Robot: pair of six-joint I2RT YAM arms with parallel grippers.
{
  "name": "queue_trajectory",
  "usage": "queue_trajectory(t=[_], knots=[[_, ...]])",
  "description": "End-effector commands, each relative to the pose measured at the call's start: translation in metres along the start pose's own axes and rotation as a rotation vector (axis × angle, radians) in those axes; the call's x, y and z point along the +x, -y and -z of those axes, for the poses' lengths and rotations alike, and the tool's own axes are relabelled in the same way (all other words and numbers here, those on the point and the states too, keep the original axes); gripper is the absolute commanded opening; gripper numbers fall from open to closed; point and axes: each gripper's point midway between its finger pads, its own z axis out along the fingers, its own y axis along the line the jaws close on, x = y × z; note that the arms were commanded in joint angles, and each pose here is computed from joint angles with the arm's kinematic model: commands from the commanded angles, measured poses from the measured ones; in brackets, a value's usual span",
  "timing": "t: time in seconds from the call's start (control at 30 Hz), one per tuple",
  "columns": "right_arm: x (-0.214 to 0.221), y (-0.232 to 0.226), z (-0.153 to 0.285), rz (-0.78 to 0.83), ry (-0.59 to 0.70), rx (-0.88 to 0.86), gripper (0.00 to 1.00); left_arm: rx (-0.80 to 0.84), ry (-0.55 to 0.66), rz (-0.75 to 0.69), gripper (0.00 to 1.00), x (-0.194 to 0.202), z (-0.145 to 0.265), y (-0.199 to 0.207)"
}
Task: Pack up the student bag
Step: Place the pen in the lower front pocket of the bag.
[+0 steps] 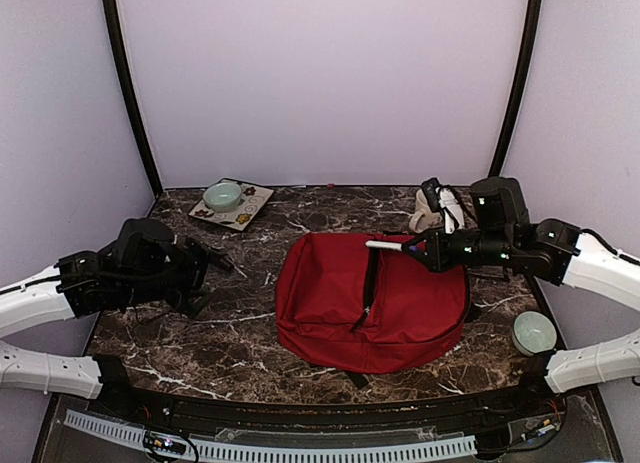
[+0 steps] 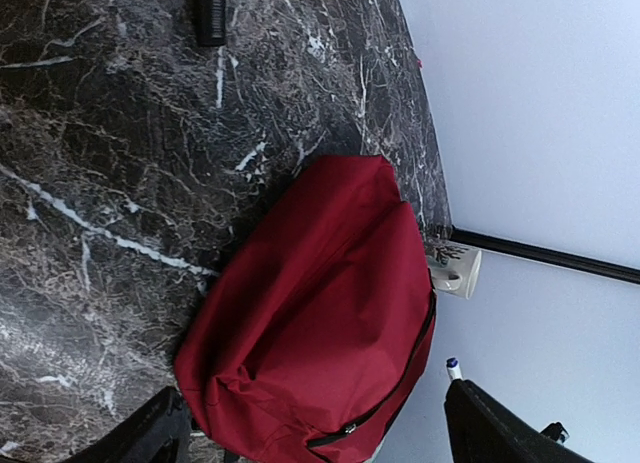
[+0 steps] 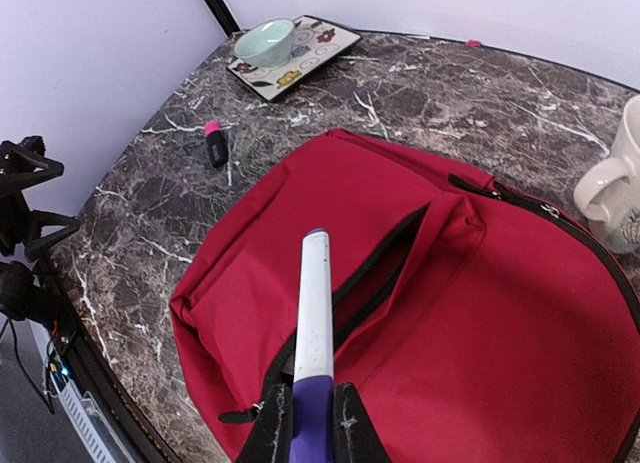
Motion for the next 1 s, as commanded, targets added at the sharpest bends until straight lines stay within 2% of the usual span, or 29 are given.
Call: queue_trajectory(t=[0.0,0.43,0.67,0.97], knots=[[0.014,0.02,0.008,0.012,-0.028,0.083,0.0,0.017,-0.005,-0.018,0.9,-0.004,0.007,-0.026],[0.042,0.021,-0.007,-0.02,-0.123,0.051,0.0,0.06,0.136,-0.015,0.87,-0.042,0.054,-0.033],[0.052,0.021,-0.02,-0.035,-0.158,0.038,0.0,0.05,0.139,-0.019,0.86,-0.045,0.061,-0.037],[0.045,0.015,-0.029,-0.041,-0.142,0.011,0.0,0.081,0.133,-0.004,0.84,-0.043,0.059,-0.033]])
